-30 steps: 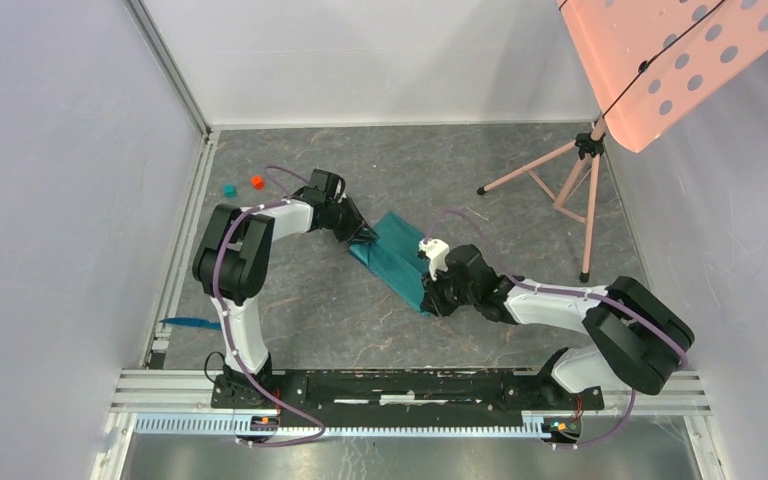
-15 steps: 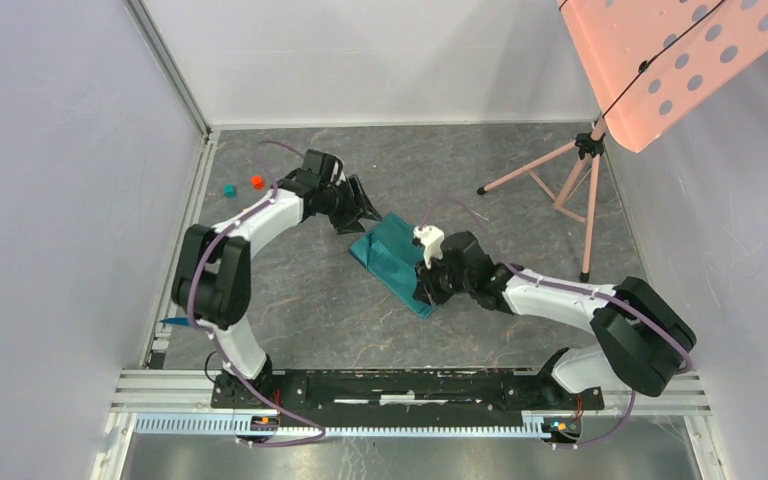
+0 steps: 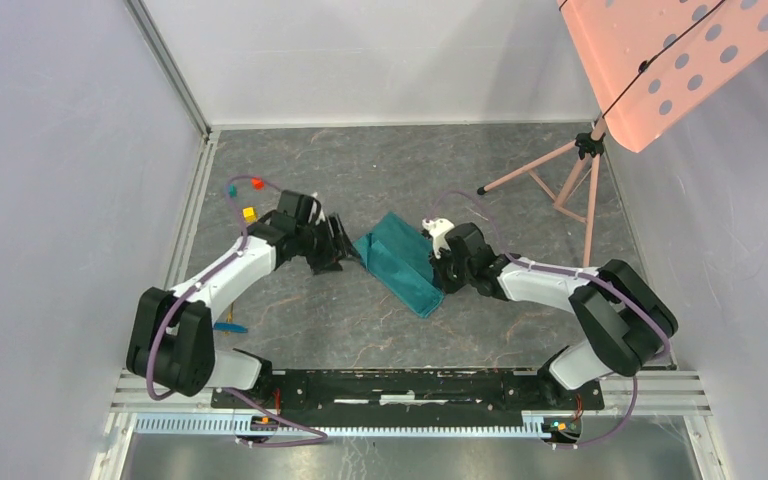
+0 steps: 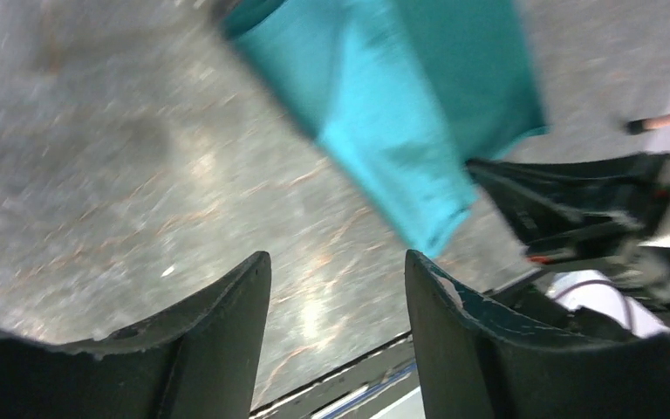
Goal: Fold the napkin into a case and place the utensils inside
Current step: Rotate the 2/3-rectangle-folded napkin at the center of the board.
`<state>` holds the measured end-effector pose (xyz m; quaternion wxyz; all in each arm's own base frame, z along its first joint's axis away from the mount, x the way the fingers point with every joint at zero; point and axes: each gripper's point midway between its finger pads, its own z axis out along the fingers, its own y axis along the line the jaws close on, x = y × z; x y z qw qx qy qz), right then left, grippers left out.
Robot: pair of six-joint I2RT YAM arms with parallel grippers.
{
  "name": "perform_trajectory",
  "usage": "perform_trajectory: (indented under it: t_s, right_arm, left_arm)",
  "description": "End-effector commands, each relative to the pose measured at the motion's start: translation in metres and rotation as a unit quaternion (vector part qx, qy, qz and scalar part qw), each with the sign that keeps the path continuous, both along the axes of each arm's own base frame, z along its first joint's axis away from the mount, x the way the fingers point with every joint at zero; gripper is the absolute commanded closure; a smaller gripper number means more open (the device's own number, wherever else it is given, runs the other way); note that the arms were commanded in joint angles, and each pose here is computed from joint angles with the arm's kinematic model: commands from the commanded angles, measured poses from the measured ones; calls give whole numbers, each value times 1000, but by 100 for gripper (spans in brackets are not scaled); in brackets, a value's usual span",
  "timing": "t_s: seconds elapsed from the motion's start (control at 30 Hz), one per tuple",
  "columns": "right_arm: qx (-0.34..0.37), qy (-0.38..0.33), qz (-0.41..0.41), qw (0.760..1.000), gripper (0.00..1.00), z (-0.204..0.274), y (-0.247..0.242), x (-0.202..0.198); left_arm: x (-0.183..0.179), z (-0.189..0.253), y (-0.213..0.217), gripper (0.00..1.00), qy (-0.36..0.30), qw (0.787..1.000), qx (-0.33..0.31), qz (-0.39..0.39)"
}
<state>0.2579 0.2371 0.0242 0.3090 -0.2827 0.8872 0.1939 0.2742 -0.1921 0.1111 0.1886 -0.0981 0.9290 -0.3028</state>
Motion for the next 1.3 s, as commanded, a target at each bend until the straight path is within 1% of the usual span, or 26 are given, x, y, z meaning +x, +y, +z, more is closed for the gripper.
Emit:
perform_trajectory:
  t_s: [0.0, 0.13, 0.2, 0.3, 0.4, 0.47, 0.53, 0.6, 0.63, 0.7, 0.77, 0.83, 0.87, 0.93, 0.97, 1.0, 1.07, 1.13, 1.2, 1.27]
  right_arm:
    - [-15, -21, -36, 999, 98, -10, -17, -5]
    - [-7, -5, -56, 998, 99, -28, -20, -28]
    - [-5, -6, -67, 998, 99, -30, -18, -37]
    - [24, 0, -80, 997, 99, -26, -4, -51]
    - [65, 6, -65, 996, 97, -13, 22, -65]
    - [90, 13, -37, 995, 93, -2, 44, -71]
    - [131, 24, 13, 991, 88, 15, 74, -79]
    - [172, 34, 65, 982, 83, 34, 101, -85]
    - [181, 29, 81, 980, 81, 45, 110, -82]
    - [179, -1, 91, 980, 72, 65, 112, -72]
    - [173, -22, 79, 981, 65, 79, 97, -58]
    - [172, -32, 41, 984, 56, 85, 67, -42]
    - [170, -35, 15, 985, 51, 85, 48, -33]
    - [160, -33, -31, 986, 36, 77, 13, -21]
    - [160, -24, -44, 986, 31, 72, 0, -18]
    - [170, -10, -35, 985, 26, 69, -4, -20]
    - [177, 31, -10, 984, 22, 58, -6, -26]
    - [172, 62, 7, 983, 21, 48, -7, -29]
    - [175, 57, 7, 983, 21, 47, -9, -29]
    - [188, 43, 15, 981, 21, 57, -3, -29]
  left_arm:
    - [-11, -32, 11, 38, 12, 999, 25, 22]
    - [-10, -67, 18, 47, 36, 997, 51, 47]
    - [-4, -85, 17, 53, 57, 995, 62, 51]
    - [12, -99, 10, 57, 76, 994, 64, 52]
    - [33, -103, 5, 60, 73, 993, 70, 56]
    - [45, -105, 4, 61, 73, 992, 86, 51]
    - [56, -102, 4, 61, 69, 992, 96, 48]
    - [66, -96, 8, 60, 58, 991, 109, 48]
    - [69, -92, 12, 60, 51, 990, 122, 46]
    - [71, -77, 24, 57, 36, 986, 157, 43]
    - [70, -53, 38, 48, 6, 982, 185, 45]
    - [61, -33, 45, 39, -15, 981, 192, 40]
    - [54, -25, 45, 34, -21, 981, 188, 36]
    - [36, -12, 33, 27, -30, 986, 162, 21]
    - [26, -5, 24, 25, -35, 988, 147, 13]
    - [16, 0, 16, 23, -39, 989, 140, 4]
    - [0, 6, 3, 23, -43, 990, 135, -5]
    - [-15, 7, -7, 23, -35, 992, 121, -1]
    - [-28, 3, -15, 23, -29, 994, 101, -2]
    - [-36, -2, -12, 23, -26, 995, 97, 7]
